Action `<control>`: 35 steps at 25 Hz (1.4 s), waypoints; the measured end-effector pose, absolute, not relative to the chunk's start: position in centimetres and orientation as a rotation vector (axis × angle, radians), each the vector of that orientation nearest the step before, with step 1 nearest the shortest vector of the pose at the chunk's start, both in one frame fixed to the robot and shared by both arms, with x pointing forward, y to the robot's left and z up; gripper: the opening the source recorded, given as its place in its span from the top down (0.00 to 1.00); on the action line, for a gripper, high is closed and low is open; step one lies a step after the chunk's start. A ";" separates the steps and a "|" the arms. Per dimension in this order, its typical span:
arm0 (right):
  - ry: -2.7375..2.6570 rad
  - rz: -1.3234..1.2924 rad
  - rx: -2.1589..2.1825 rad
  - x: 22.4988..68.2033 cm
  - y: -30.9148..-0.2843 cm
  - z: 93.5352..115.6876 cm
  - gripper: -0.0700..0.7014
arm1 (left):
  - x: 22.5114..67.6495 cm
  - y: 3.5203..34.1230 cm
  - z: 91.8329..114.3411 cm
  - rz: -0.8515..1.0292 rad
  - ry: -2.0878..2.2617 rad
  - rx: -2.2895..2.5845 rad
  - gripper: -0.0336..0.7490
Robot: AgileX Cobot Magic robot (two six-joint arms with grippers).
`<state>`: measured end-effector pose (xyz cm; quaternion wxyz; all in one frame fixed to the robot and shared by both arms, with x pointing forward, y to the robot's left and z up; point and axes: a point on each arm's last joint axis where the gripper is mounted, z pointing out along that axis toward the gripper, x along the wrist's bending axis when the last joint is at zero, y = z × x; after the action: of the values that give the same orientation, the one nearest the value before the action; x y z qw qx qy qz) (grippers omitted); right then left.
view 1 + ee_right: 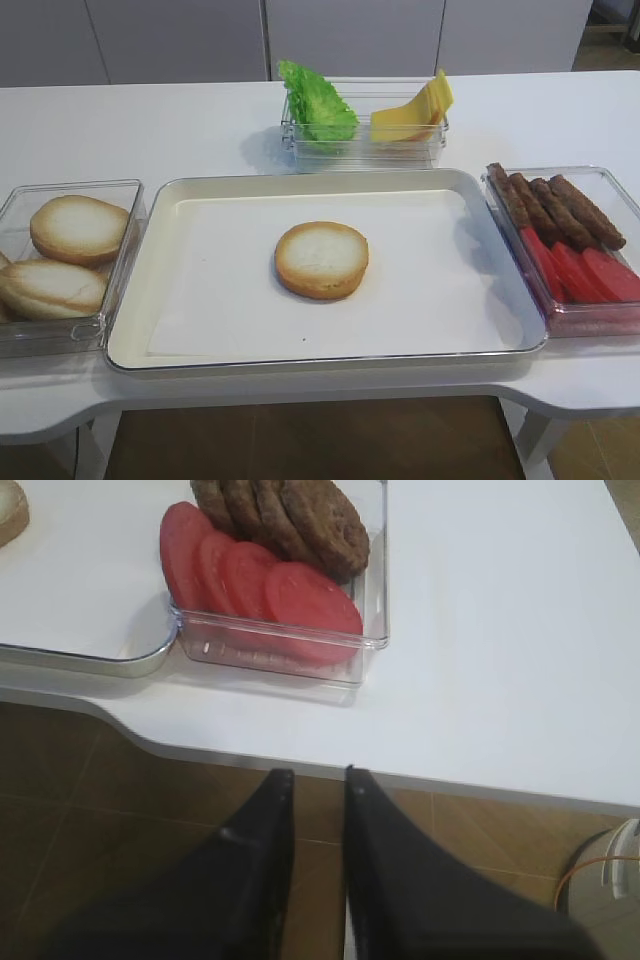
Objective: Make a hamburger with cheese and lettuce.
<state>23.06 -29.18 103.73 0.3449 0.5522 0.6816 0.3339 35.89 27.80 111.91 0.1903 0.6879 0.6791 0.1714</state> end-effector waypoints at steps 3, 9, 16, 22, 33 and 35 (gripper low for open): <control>1.770 0.867 1.434 23.1 -29.2 103.7 0.74 | 33.7 28.8 112.2 0.574 1.883 1.874 0.36; 1.770 0.867 1.434 23.1 -29.2 103.7 0.74 | 29.9 30.1 113.2 0.659 1.834 1.703 0.36; 1.770 0.867 1.434 23.1 -29.2 103.7 0.74 | 27.6 30.8 113.2 0.705 1.793 1.630 0.36; 1.770 0.867 1.434 23.1 -29.2 103.7 0.74 | 25.8 31.0 110.3 0.676 1.762 1.646 0.36; 1.770 0.867 1.434 23.1 -29.2 103.7 0.74 | 21.7 32.0 106.2 0.757 1.614 1.596 0.36; 1.770 0.867 1.434 23.1 -29.2 103.7 0.74 | 21.5 32.0 105.8 0.769 1.577 1.626 0.36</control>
<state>23.06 -29.18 103.73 0.3449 0.5522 0.6816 0.3339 21.54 32.00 105.84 0.3660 0.6326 0.6135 0.2992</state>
